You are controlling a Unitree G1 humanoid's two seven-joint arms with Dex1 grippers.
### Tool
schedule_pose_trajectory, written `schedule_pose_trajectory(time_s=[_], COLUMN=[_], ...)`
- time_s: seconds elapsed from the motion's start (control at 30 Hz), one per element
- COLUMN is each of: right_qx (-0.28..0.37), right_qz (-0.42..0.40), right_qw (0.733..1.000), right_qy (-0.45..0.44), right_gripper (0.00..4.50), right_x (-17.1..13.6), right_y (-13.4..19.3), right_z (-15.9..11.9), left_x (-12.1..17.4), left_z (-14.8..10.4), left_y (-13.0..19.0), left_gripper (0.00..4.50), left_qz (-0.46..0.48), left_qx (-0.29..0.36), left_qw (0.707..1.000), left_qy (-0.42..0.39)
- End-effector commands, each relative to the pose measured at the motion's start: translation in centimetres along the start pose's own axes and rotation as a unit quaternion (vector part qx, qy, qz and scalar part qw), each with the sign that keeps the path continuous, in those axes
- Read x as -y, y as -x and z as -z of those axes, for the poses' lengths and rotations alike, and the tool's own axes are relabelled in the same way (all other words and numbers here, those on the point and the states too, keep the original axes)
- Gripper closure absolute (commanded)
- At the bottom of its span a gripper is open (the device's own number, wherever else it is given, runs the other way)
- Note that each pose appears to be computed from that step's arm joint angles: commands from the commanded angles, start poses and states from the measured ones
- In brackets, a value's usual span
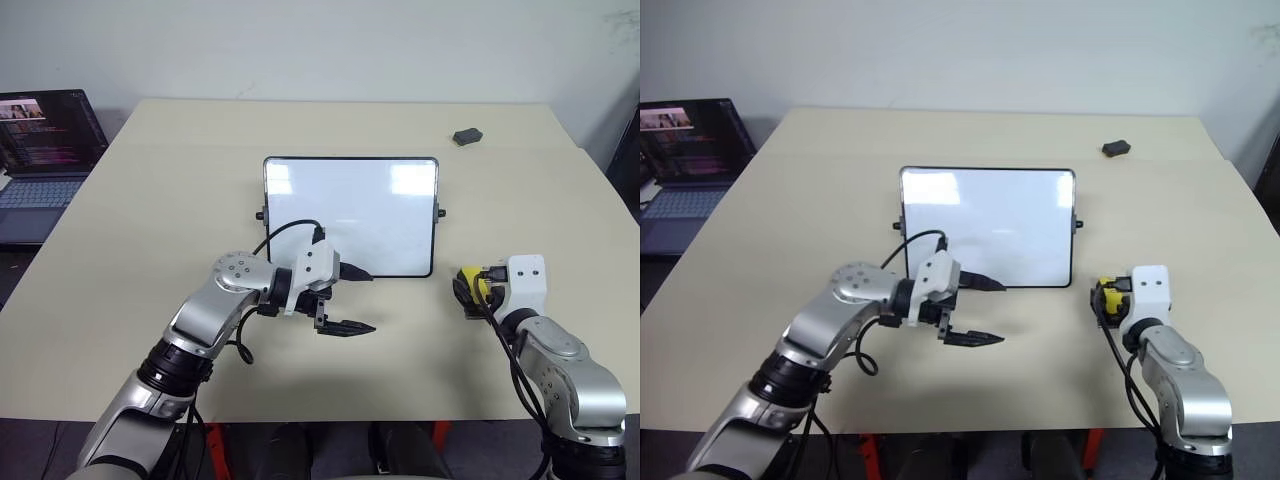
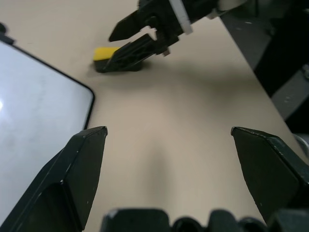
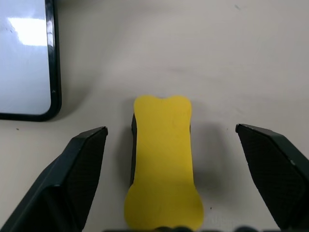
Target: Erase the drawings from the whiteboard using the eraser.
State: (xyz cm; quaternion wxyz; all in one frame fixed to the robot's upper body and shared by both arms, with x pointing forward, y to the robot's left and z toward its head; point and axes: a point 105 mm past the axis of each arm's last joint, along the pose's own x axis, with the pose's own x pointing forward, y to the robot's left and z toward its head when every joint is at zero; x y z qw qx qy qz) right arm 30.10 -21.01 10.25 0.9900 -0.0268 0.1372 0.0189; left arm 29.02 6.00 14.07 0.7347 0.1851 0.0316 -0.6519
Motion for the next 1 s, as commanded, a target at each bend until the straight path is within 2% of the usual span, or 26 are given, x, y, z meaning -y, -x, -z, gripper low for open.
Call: schedule_pose_trajectory(time_s=[0.03, 0.2, 0.4, 0.47, 0.63, 0.7, 0.9, 1.0], right_qx=[0.082, 0.167, 0.231, 0.232, 0.209, 0.195, 0.182, 0.180], right_qz=[-0.009, -0.013, -0.044, -0.040, 0.001, 0.002, -0.054, -0.066], right_qw=[0.997, 0.986, 0.972, 0.972, 0.977, 0.980, 0.980, 0.980], right_qy=[-0.006, 0.017, 0.013, 0.017, 0.031, 0.041, 0.051, 0.050], right_gripper=[0.04, 0.04, 0.04, 0.04, 0.04, 0.04, 0.04, 0.04], right_x=[0.0, -0.3, 0.1, 0.6, 3.0, 2.1, 0.7, 0.8], right_y=[1.4, 2.9, 4.6, 5.2, 5.7, 6.3, 6.6, 5.9], right_z=[-3.3, -5.0, -3.6, -2.0, 1.2, 2.6, 3.2, 2.6], left_x=[-2.0, -1.6, 0.1, 0.5, 0.0, 0.2, 1.3, 2.3], left_z=[-1.4, -0.2, 1.7, 2.6, 3.6, 4.3, 5.6, 6.1], left_y=[2.7, 6.0, 9.5, 10.6, 11.4, 12.6, 12.3, 12.2], left_gripper=[0.00, 0.00, 0.00, 0.00, 0.00, 0.00, 0.00, 0.00], left_qz=[-0.121, -0.247, -0.439, -0.491, -0.568, -0.599, -0.633, -0.640], left_qx=[0.055, 0.078, 0.088, 0.087, 0.086, 0.081, 0.065, 0.059], left_qw=[0.991, 0.961, 0.882, 0.854, 0.806, 0.785, 0.758, 0.750], left_qy=[0.023, 0.093, 0.145, 0.152, 0.143, 0.136, 0.142, 0.154])
